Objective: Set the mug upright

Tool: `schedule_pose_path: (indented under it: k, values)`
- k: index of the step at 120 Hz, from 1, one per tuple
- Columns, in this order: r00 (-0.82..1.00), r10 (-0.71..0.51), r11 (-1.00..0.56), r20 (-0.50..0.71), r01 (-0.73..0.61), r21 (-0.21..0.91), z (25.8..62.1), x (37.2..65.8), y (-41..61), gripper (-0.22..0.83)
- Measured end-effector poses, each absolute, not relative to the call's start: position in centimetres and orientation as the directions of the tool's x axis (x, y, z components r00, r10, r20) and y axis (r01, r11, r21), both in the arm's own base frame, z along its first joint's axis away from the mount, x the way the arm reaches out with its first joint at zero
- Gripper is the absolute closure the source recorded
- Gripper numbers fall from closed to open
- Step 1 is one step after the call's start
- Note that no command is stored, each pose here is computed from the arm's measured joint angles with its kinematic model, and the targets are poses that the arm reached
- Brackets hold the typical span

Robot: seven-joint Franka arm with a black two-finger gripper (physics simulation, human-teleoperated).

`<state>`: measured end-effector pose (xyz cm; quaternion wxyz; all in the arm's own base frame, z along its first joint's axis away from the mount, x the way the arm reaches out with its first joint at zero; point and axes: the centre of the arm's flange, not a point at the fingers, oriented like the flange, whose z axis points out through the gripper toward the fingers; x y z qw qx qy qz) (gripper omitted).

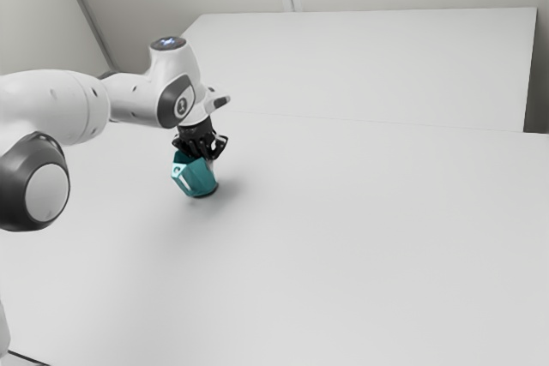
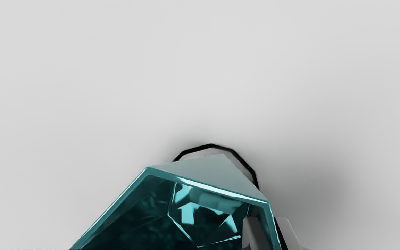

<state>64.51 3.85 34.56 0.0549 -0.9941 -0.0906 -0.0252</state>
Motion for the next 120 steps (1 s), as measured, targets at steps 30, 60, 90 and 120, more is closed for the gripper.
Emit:
schedule_pose_path:
  k: [30, 60, 90, 120]
  values:
    - [0.979, 0.197, -0.974, 0.055, 0.202, -0.100, 34.1, 64.5, 3.6, 0.50]
    - [0.976, 0.197, -0.975, 0.091, 0.205, -0.088, 36.2, 65.1, 3.0, 0.17]
    - [0.970, 0.201, -0.975, 0.137, 0.212, -0.068, 39.5, 65.1, 2.9, 0.07]
    - [0.956, 0.197, -0.980, 0.218, 0.200, 0.009, 53.9, 60.2, 3.4, 0.03]
